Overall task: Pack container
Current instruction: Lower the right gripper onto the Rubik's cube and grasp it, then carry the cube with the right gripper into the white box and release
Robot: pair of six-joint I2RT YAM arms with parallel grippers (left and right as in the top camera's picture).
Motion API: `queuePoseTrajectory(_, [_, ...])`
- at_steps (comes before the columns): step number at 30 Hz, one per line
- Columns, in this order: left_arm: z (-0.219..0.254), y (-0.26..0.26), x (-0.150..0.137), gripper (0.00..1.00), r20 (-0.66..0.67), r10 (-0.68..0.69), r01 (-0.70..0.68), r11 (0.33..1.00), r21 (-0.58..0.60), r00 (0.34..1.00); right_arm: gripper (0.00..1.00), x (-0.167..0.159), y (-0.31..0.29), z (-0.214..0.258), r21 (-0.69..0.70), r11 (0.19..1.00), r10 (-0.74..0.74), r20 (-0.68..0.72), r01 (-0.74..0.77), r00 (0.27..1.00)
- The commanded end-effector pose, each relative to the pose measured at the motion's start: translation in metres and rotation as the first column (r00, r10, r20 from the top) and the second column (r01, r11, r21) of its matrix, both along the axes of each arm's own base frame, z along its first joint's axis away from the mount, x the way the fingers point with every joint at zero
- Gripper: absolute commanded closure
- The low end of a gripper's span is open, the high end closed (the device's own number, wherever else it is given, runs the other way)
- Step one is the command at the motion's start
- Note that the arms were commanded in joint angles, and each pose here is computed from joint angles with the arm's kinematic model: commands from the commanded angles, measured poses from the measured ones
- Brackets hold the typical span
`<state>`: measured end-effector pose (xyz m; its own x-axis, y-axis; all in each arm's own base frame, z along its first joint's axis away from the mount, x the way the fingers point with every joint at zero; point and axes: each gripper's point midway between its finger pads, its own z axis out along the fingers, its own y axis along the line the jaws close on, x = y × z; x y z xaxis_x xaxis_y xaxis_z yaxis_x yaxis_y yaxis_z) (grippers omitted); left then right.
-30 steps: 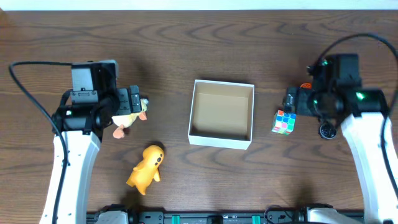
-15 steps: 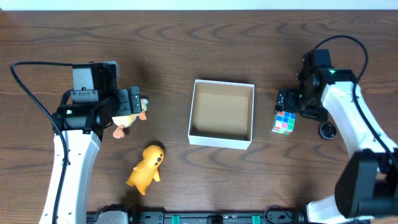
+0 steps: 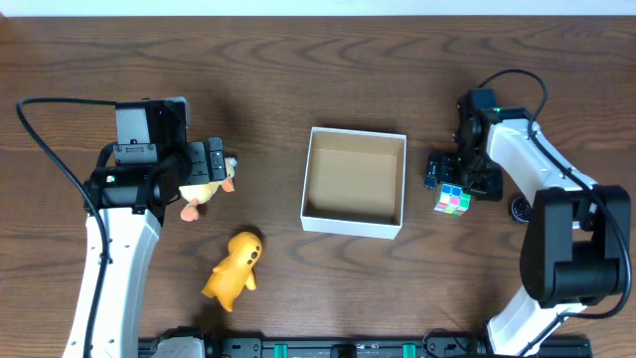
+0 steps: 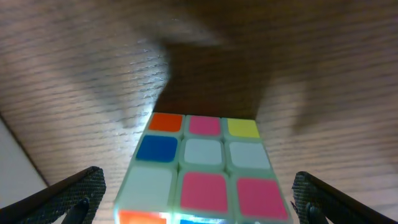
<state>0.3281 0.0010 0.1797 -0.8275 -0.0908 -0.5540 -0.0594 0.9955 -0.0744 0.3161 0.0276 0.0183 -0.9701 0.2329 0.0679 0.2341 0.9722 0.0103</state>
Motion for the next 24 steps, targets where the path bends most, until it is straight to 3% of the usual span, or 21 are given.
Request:
queuePoseTrajectory(1, [0.012, 0.003, 0.005, 0.02, 0.037, 0.004, -0.004, 1.000, 0.011, 0.999, 0.12, 0.003, 0.006, -0.002, 0.003, 1.000, -0.009, -0.002, 0.009, 1.000])
queuePoseTrajectory(6, [0.012, 0.003, 0.005, 0.02, 0.038, 0.004, -0.004, 1.000, 0.011, 0.999, 0.40, 0.003, 0.006, -0.002, 0.002, 1.000, -0.009, -0.004, 0.009, 1.000])
queuePoseTrajectory(11, [0.013, 0.003, 0.006, 0.02, 0.039, 0.004, -0.004, 1.000, 0.011, 0.999, 0.45, 0.001, 0.006, -0.001, 0.002, 1.000, -0.009, -0.010, 0.009, 1.000])
queuePoseTrajectory(24, [0.013, 0.003, 0.006, 0.02, 0.042, 0.004, -0.004, 1.000, 0.011, 0.999, 0.74, 0.012, 0.007, 0.020, 0.007, 1.000, 0.009, 0.056, -0.010, 0.998])
